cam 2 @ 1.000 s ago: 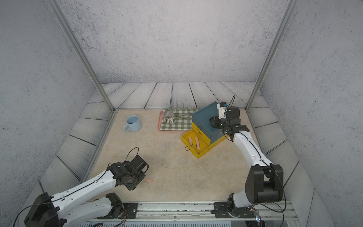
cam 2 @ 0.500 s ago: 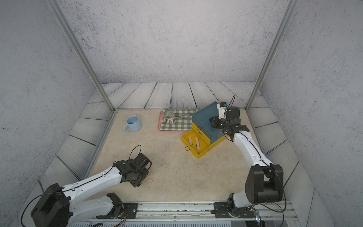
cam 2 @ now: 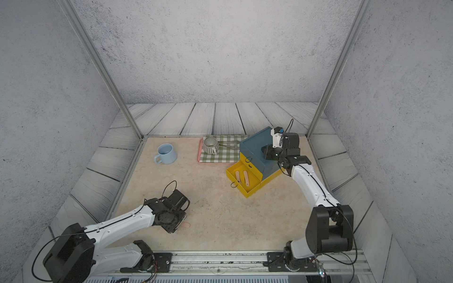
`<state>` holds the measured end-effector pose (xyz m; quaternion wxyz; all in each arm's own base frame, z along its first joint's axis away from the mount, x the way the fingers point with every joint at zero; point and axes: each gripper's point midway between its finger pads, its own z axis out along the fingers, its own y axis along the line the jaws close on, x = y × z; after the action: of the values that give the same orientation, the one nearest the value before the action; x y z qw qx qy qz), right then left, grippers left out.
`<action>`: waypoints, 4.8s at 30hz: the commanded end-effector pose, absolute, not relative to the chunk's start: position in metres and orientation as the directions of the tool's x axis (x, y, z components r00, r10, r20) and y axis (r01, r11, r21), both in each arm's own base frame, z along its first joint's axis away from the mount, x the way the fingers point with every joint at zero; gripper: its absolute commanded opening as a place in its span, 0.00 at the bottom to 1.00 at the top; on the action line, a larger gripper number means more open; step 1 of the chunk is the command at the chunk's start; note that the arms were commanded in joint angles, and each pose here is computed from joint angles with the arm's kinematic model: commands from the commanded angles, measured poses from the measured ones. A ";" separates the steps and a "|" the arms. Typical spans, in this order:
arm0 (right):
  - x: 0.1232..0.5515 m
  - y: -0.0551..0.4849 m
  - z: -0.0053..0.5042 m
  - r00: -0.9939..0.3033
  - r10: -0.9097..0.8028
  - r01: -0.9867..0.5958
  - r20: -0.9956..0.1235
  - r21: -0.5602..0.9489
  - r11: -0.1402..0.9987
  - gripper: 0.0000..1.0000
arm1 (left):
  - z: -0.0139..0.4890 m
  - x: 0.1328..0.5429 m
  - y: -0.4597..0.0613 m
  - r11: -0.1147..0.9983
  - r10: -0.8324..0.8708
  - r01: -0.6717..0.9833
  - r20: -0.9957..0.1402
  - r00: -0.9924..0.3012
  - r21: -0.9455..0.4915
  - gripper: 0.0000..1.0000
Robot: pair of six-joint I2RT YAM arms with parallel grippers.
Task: Place the fruit knives into the drawer by color
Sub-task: Pick up the fruit knife from the center of the board, then place the fruit knife in the drawer.
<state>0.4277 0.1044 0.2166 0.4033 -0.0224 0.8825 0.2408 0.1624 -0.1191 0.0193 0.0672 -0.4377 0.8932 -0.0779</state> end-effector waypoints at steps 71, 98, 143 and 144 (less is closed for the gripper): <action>0.315 0.071 0.062 -0.983 0.135 0.096 -0.127 0.270 0.958 0.16 | 0.156 0.339 -0.318 0.772 -0.291 -0.065 -0.261 -0.921 -0.632 0.04; 0.312 0.071 0.059 -0.983 0.132 0.094 -0.126 0.271 0.958 0.16 | 0.109 0.358 -0.446 0.757 -0.094 0.046 -0.178 -0.979 -0.652 0.05; 0.311 0.074 0.054 -0.985 0.130 0.093 -0.114 0.282 0.955 0.16 | 0.056 0.369 -0.464 0.769 -0.112 -0.020 -0.104 -0.988 -0.639 0.08; 0.311 0.074 0.054 -0.985 0.129 0.092 -0.114 0.282 0.955 0.16 | 0.056 0.370 -0.464 0.770 -0.113 -0.021 -0.104 -0.988 -0.638 0.08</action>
<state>0.4302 0.1021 0.2159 0.4032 -0.0188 0.8861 0.2279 0.3695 -0.4608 0.0652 0.0748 -0.0361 0.9363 -0.3412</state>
